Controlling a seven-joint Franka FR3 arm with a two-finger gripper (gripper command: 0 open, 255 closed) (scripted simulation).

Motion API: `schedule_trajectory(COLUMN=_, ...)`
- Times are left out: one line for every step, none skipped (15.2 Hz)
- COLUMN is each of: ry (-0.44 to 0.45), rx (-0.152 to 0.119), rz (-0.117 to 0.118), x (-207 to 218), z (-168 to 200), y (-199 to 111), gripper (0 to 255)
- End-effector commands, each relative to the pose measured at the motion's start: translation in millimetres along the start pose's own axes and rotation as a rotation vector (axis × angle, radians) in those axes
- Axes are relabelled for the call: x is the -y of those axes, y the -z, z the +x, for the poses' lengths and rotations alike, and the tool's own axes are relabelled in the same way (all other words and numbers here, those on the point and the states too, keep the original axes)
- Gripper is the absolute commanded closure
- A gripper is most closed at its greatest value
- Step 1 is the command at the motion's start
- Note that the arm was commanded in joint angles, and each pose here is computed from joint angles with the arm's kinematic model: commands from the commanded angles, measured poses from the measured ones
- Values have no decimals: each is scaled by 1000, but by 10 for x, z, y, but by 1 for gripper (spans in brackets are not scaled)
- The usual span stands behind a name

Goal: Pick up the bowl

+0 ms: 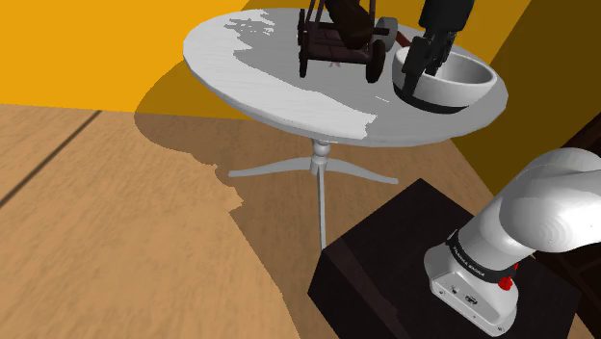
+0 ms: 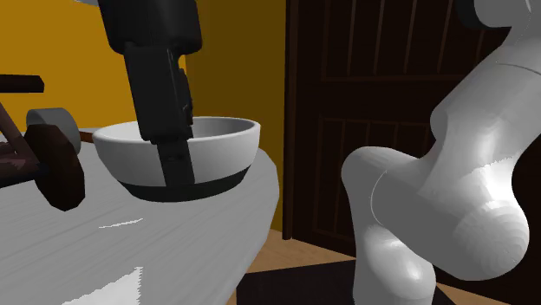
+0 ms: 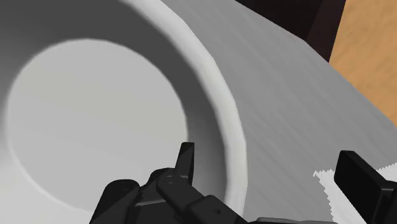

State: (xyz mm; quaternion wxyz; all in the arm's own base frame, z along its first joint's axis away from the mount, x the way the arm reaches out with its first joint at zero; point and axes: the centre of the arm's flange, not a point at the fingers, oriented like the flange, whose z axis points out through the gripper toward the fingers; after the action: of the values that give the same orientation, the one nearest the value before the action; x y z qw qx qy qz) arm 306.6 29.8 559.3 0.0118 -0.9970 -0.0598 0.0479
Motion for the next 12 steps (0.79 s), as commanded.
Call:
schedule_trajectory(ry=0, rx=0, rz=0, x=0, z=0, y=0, gripper=0)
schedule_trajectory(ry=68, rx=-29, rz=-38, x=2, z=-126, y=89, gripper=0)
schedule_trajectory(ry=137, rx=-59, rz=-76, x=-1, z=-255, y=174, gripper=0)
schedule_trajectory(ry=205, rx=-88, rz=-114, x=-10, z=-386, y=255, gripper=0)
schedule_trajectory(ry=273, rx=-118, rz=-152, x=-25, z=-518, y=333, gripper=0)
schedule_trajectory(ry=342, rx=-147, rz=-190, x=-47, z=-652, y=408, gripper=0)
schedule_trajectory(ry=359, rx=-155, rz=-199, x=-53, z=-686, y=427, gripper=0)
schedule_trajectory(ry=359, rx=-155, rz=-199, x=-55, z=-681, y=374, gripper=0)
schedule_trajectory(ry=359, rx=-155, rz=-199, x=-56, z=-676, y=321, gripper=0)
schedule_trajectory(ry=359, rx=-155, rz=-199, x=-58, z=-671, y=269, gripper=0)
schedule_trajectory(ry=359, rx=-155, rz=-199, x=-59, z=-666, y=216, gripper=0)
schedule_trajectory(ry=359, rx=-155, rz=-199, x=-61, z=-661, y=164, gripper=0)
